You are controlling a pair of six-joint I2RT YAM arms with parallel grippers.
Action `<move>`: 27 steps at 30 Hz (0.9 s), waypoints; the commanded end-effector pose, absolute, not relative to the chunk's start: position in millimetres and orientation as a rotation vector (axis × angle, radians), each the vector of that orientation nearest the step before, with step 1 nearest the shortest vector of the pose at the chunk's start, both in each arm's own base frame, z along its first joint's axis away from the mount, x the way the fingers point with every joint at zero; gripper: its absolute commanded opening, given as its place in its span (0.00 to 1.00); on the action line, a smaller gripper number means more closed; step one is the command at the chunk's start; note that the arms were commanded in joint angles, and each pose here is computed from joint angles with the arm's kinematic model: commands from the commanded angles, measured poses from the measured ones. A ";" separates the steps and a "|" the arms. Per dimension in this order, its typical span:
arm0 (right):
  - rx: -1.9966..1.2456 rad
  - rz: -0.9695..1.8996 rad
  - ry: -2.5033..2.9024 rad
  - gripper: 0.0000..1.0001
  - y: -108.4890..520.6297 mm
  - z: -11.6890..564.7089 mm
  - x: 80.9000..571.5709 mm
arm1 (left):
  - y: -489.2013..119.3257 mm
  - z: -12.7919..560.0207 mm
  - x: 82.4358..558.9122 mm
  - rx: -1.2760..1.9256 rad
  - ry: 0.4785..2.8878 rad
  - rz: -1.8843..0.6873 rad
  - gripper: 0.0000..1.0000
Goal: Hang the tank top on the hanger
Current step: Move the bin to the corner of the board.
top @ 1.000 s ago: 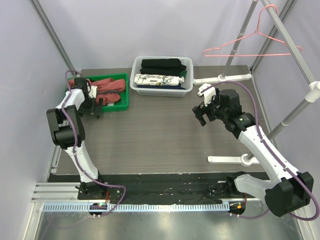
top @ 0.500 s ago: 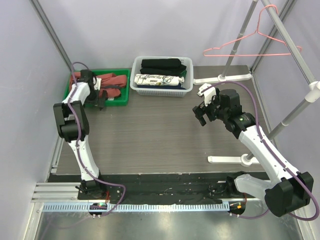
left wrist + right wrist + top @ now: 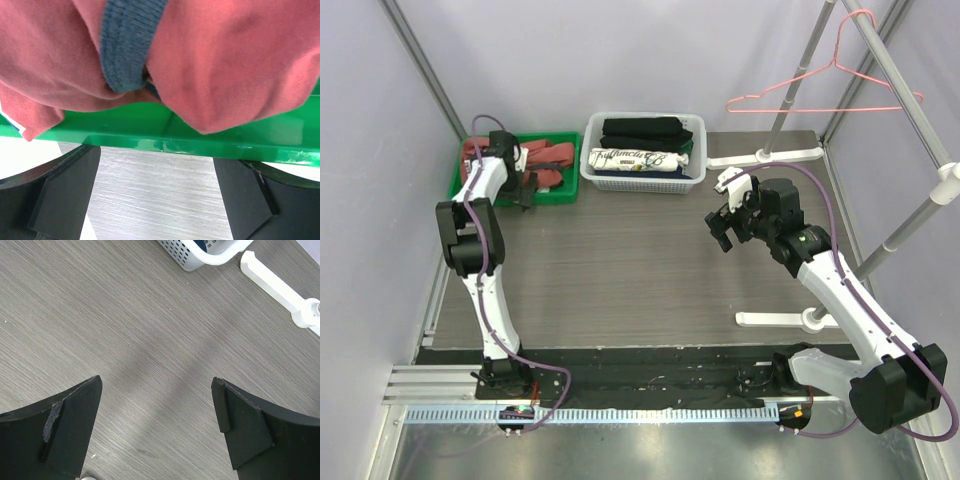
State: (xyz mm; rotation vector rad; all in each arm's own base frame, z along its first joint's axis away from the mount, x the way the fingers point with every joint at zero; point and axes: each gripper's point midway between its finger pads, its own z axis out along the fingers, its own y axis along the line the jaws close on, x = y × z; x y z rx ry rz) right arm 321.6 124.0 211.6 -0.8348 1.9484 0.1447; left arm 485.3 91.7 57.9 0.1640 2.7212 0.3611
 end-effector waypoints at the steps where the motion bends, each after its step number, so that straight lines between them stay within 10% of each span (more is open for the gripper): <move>1: -0.817 0.145 1.891 1.00 125.8 226.5 325.9 | 96.7 68.4 507.9 0.158 2.652 0.438 1.00; 27: -0.829 0.156 1.898 1.00 127.3 221.6 324.8 | 70.5 122.6 478.8 0.205 2.562 0.308 0.99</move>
